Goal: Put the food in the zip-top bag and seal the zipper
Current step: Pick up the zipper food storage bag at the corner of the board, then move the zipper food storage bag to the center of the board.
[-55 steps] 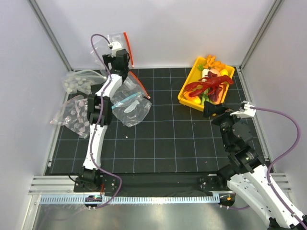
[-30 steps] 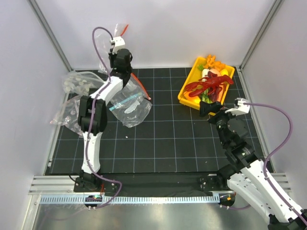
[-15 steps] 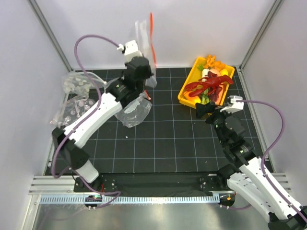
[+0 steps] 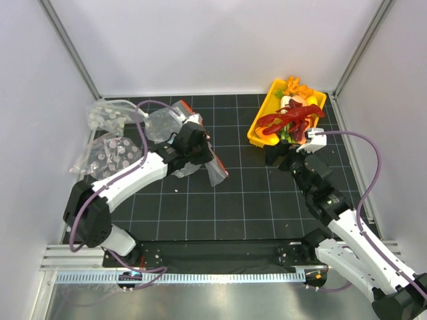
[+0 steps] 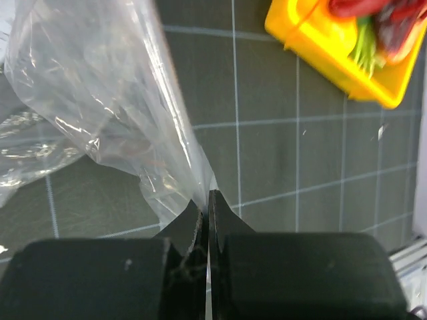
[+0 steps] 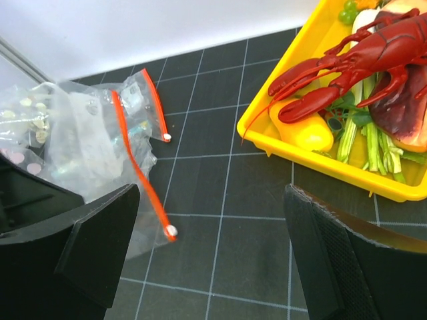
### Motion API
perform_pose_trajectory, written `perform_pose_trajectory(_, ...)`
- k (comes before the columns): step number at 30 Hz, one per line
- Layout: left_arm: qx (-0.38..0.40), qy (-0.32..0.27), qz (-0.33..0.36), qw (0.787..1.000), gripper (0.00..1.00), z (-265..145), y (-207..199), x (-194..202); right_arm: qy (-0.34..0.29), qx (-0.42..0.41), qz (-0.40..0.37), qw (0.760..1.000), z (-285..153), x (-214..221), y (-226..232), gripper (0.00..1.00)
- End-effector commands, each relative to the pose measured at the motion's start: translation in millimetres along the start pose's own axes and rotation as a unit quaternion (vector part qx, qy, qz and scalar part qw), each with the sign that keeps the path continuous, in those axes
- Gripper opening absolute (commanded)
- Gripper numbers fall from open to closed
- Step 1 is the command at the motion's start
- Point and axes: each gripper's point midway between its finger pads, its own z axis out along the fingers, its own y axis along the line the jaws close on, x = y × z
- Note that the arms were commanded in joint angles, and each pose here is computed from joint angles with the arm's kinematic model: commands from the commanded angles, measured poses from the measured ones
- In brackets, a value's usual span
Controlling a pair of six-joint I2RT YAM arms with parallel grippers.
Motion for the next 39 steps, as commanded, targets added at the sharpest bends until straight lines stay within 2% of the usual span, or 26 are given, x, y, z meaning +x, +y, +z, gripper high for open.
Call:
perform_pose_trajectory(1, 0.057, 0.082, 0.043, 0.994, 0.0, 18, -17, 32, -0.026, -0.021, 0.001, 0.999, 1, -25, 14, 0.96)
perform_pose_trajectory(2, 0.054, 0.104, 0.045, 0.992, 0.0, 31, -16, 43, -0.022, -0.021, 0.001, 1.0, 3, -23, 14, 0.96)
perform_pose_trajectory(4, 0.061, 0.116, 0.059, 0.99, 0.0, 45, -16, 49, -0.02, -0.022, 0.0, 1.0, 3, -22, 15, 0.96)
perform_pose_trajectory(7, 0.028, 0.122, 0.078, 0.989, 0.0, 59, -4, 51, -0.018, -0.023, 0.0, 1.0, 4, -23, 16, 0.96)
perform_pose_trajectory(11, -0.074, 0.074, 0.088, 0.991, 0.0, 63, 48, 33, -0.018, -0.022, 0.0, 1.0, 3, -22, 15, 0.96)
perform_pose_trajectory(12, -0.108, 0.05, 0.066, 0.991, 0.0, 62, 71, 15, -0.018, -0.023, 0.0, 1.0, 3, -21, 15, 0.96)
perform_pose_trajectory(14, -0.147, 0.047, 0.031, 0.988, 0.0, 62, 107, 11, -0.016, -0.026, 0.002, 1.0, 4, -20, 16, 0.96)
perform_pose_trajectory(15, -0.18, 0.025, -0.008, 0.983, 0.0, 61, 134, -5, -0.015, -0.026, 0.002, 1.0, 4, -19, 17, 0.96)
perform_pose_trajectory(17, -0.22, 0.007, -0.036, 0.975, 0.0, 58, 164, -11, -0.012, -0.026, 0.001, 1.0, 6, -18, 17, 0.95)
perform_pose_trajectory(19, -0.3, -0.033, -0.067, 0.951, 0.0, 46, 205, -28, -0.011, -0.025, 0.001, 1.0, 6, -17, 16, 0.96)
perform_pose_trajectory(20, -0.337, -0.034, -0.074, 0.938, 0.0, 36, 222, -27, -0.011, -0.025, 0.002, 1.0, 7, -17, 16, 0.96)
perform_pose_trajectory(21, -0.363, -0.049, -0.111, 0.924, 0.0, 31, 233, -27, -0.01, -0.023, 0.002, 1.0, 7, -16, 16, 0.95)
perform_pose_trajectory(22, -0.379, -0.038, -0.141, 0.914, 0.0, 27, 252, -24, -0.01, -0.023, 0.002, 1.0, 7, -15, 15, 0.95)
perform_pose_trajectory(24, -0.369, -0.016, -0.171, 0.914, 0.0, 32, 263, -13, -0.012, -0.024, 0.002, 1.0, 6, -16, 16, 0.95)
perform_pose_trajectory(25, -0.351, 0.001, -0.171, 0.921, 0.0, 36, 260, -9, -0.012, -0.024, 0.002, 1.0, 6, -16, 16, 0.95)
perform_pose_trajectory(27, -0.323, -0.002, -0.143, 0.935, 0.0, 39, 242, -19, -0.014, -0.025, 0.003, 1.0, 6, -17, 16, 0.95)
perform_pose_trajectory(28, -0.319, -0.008, -0.115, 0.941, 0.0, 36, 234, -23, -0.013, -0.025, 0.002, 1.0, 6, -17, 16, 0.96)
perform_pose_trajectory(29, -0.302, -0.037, -0.074, 0.95, 0.0, 30, 207, -33, -0.013, -0.025, 0.002, 1.0, 6, -17, 16, 0.96)
perform_pose_trajectory(32, -0.268, -0.063, 0.022, 0.961, 0.0, 20, 160, -41, -0.012, -0.026, 0.002, 1.0, 6, -16, 16, 0.95)
perform_pose_trajectory(33, -0.235, -0.06, 0.049, 0.969, 0.0, 18, 133, -34, -0.011, -0.027, 0.002, 1.0, 6, -17, 17, 0.96)
perform_pose_trajectory(36, -0.151, -0.021, 0.09, 0.984, 0.0, 22, 95, -16, -0.006, -0.03, 0.001, 1.0, 7, -15, 19, 0.95)
perform_pose_trajectory(39, -0.106, 0.014, 0.114, 0.988, 0.0, 29, 76, 1, 0.002, -0.034, 0.0, 0.999, 11, -12, 21, 0.95)
